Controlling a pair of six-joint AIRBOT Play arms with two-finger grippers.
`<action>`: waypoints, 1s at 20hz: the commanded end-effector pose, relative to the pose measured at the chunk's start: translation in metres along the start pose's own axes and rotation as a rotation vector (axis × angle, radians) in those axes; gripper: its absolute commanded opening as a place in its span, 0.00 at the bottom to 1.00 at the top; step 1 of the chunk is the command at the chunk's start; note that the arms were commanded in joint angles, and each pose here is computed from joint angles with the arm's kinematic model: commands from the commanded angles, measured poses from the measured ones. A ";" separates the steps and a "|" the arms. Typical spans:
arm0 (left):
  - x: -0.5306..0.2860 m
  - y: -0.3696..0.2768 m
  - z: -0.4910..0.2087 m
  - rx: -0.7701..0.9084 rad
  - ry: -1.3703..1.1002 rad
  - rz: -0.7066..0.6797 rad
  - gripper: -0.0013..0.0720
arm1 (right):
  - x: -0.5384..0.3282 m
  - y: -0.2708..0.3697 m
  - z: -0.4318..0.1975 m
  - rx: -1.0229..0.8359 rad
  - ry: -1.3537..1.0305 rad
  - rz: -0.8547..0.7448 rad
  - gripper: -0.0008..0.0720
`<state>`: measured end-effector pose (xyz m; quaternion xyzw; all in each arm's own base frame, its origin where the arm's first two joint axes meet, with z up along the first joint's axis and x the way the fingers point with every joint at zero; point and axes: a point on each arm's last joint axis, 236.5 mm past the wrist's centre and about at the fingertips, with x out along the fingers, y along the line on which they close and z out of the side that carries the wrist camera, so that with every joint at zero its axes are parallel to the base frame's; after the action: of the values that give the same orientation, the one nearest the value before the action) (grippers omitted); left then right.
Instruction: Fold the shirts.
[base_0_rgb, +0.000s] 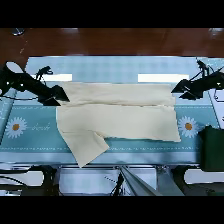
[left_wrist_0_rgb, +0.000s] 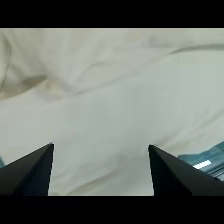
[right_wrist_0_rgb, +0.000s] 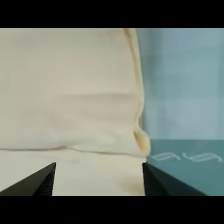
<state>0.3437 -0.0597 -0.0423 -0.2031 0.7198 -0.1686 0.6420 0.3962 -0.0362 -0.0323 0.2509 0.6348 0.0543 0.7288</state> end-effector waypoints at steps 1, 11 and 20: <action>-0.012 0.020 -0.053 -0.053 0.112 0.046 0.98 | -0.054 -0.038 -0.029 0.026 0.010 -0.103 0.86; 0.056 0.020 -0.149 -0.325 -0.004 -0.204 0.98 | -0.028 -0.005 -0.117 0.195 -0.220 0.147 0.86; 0.111 0.012 -0.157 -0.278 -0.042 -0.153 0.97 | -0.026 0.011 -0.116 0.266 -0.218 0.233 0.86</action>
<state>0.1668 -0.1127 -0.1025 -0.3779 0.7210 -0.1345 0.5650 0.2780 -0.0041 -0.0152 0.3959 0.5327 0.0349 0.7472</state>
